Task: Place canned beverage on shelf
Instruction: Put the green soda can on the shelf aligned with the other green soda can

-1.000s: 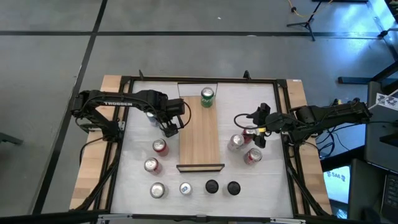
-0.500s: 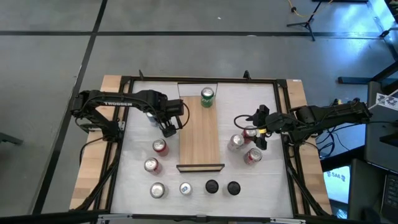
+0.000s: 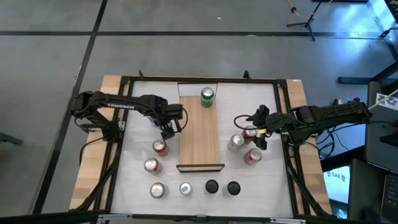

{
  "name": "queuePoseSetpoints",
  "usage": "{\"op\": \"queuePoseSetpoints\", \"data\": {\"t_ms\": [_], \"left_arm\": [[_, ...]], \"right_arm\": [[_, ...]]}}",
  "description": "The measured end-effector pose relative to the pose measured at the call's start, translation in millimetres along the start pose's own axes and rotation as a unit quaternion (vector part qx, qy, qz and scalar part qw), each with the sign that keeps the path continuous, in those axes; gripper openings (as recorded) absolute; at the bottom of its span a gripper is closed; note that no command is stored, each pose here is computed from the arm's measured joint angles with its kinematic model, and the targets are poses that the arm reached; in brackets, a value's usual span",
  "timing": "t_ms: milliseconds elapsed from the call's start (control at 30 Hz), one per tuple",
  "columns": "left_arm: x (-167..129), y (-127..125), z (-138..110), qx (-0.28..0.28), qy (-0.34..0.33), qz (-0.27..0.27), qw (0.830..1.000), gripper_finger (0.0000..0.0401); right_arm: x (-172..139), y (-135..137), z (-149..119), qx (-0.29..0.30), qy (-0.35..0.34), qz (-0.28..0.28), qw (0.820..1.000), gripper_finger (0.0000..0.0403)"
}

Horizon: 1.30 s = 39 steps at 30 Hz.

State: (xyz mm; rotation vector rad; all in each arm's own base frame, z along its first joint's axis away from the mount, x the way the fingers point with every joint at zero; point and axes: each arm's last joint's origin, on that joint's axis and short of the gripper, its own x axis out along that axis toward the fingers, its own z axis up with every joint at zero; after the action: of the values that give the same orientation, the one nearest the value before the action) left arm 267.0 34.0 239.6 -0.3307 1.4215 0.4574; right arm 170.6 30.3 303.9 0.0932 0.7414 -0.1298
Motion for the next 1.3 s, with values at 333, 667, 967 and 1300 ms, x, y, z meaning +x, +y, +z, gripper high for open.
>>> {"op": "queuePoseSetpoints", "data": {"t_ms": [333, 667, 967, 1300], "left_arm": [[0.7, 0.0, -0.1, 0.000, 0.000, 0.000, 1.000, 0.0317], [-1.8, -0.3, 0.6, 0.013, 0.002, -0.004, 1.000, 0.0270], [-39.3, 0.5, 16.2, 0.085, -0.040, -0.017, 0.995, 0.0273], [-90.2, 12.9, 38.2, 0.164, -0.135, -0.021, 0.977, 0.0277]], "right_arm": [[0.0, 0.0, 0.0, 0.000, 0.000, 0.000, 1.000, 0.0395], [0.0, 0.0, 0.0, 0.000, 0.000, 0.000, 1.000, 0.0395], [0.1, 0.0, 0.0, 0.000, 0.000, 0.000, 1.000, 0.0395], [0.0, 0.0, 0.0, 0.000, 0.000, 0.000, 1.000, 0.0395]]}}
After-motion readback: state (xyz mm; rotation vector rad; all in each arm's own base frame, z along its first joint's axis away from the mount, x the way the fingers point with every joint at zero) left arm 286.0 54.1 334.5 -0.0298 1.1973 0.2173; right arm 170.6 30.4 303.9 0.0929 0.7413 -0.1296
